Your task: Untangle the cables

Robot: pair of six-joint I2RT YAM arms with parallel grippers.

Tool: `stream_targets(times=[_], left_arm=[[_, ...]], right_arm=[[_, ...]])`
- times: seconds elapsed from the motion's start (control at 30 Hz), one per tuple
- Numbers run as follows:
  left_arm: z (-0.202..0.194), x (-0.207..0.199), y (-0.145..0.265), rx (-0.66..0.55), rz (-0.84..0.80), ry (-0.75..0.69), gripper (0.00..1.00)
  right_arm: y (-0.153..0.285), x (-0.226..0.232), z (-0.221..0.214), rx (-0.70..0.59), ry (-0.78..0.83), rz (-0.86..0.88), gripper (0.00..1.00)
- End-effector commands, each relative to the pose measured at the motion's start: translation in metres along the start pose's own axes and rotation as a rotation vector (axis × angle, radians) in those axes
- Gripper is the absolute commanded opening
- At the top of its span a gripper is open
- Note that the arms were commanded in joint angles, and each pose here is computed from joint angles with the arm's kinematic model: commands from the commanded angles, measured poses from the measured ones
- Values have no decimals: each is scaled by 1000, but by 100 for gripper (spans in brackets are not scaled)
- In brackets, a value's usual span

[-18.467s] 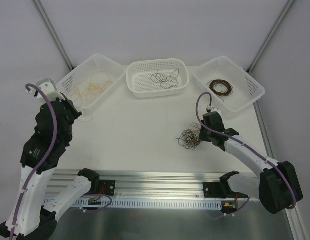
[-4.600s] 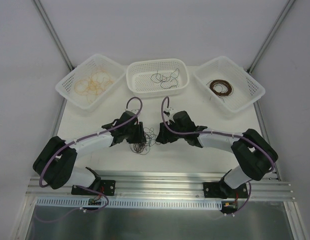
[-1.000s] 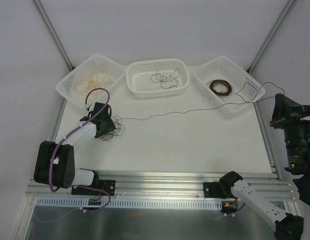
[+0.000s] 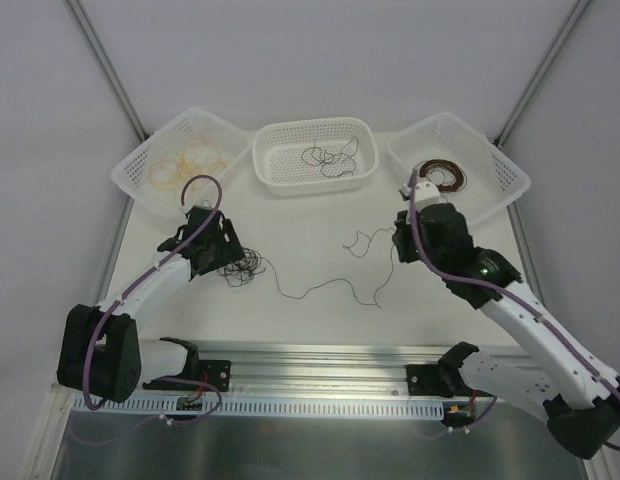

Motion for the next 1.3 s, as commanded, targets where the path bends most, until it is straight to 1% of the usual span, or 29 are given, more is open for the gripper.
stream_targets(times=[0.0, 0.03, 0.07, 0.1, 0.13, 0.17, 0.23, 0.33, 0.37, 0.47, 0.5, 0.53, 0.6, 0.63, 0.7, 0.73, 0.87, 0.93, 0.97, 1.0, 1.27], left_arm=[[-16, -10, 9, 33, -84, -71, 71], [-20, -11, 9, 40, -87, -80, 71], [-23, -10, 9, 46, -87, -82, 71], [-24, -10, 9, 49, -90, -86, 71], [-27, -9, 8, 56, -89, -92, 71], [-29, -8, 7, 61, -88, -91, 70], [-32, -8, 8, 66, -95, -97, 70], [-35, -10, 9, 61, -117, -97, 69], [-35, -11, 9, 61, -123, -96, 69], [-37, -13, 10, 66, -138, -100, 69], [-37, -13, 10, 67, -141, -102, 69], [-38, -13, 10, 69, -142, -103, 69], [-39, -12, 10, 70, -141, -105, 69], [-39, -12, 10, 71, -142, -103, 69], [-40, -12, 10, 71, -144, -103, 69], [-40, -12, 10, 71, -146, -100, 69], [-41, -12, 10, 72, -152, -102, 69], [-41, -12, 10, 73, -149, -102, 69], [-41, -12, 10, 72, -150, -102, 69], [-41, -12, 10, 74, -150, -102, 69], [-42, -14, 9, 85, -157, -95, 69]], right_arm=[[-32, 20, -29, 113, -66, 114, 10], [-42, 22, -41, 161, -62, 121, 20], [-55, 26, -49, 212, -55, 129, 28], [-62, 29, -53, 237, -53, 141, 38], [-66, 35, -55, 261, -53, 189, 54], [-70, 38, -55, 267, -48, 204, 58], [-78, 53, -54, 265, -41, 306, 65], [-86, 76, -43, 227, -6, 441, 67], [-88, 86, -32, 177, 22, 495, 67], [-101, 111, -32, 178, 85, 650, 67], [-108, 119, -24, 148, 117, 690, 67], [-119, 128, -33, 192, 134, 741, 67], [-133, 140, -28, 181, 171, 787, 67], [-145, 146, -39, 223, 178, 816, 67], [-156, 155, -41, 231, 192, 849, 66], [-166, 162, -48, 258, 197, 877, 66], [-189, 179, -66, 301, 198, 932, 62], [-196, 185, -71, 301, 190, 949, 56], [-201, 189, -73, 290, 181, 955, 54], [-207, 190, -81, 305, 172, 950, 52], [-232, 198, -94, 300, 151, 904, 47]])
Point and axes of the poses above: each gripper's point midway between its finger pads, its own y axis back along the fingers, its own x axis along the line the jaws close on, z = x × y, the point moved 9 cm from there along y, back along the fingers, and after that the axes turned 3 degrees about y, right-handed, at the moved point
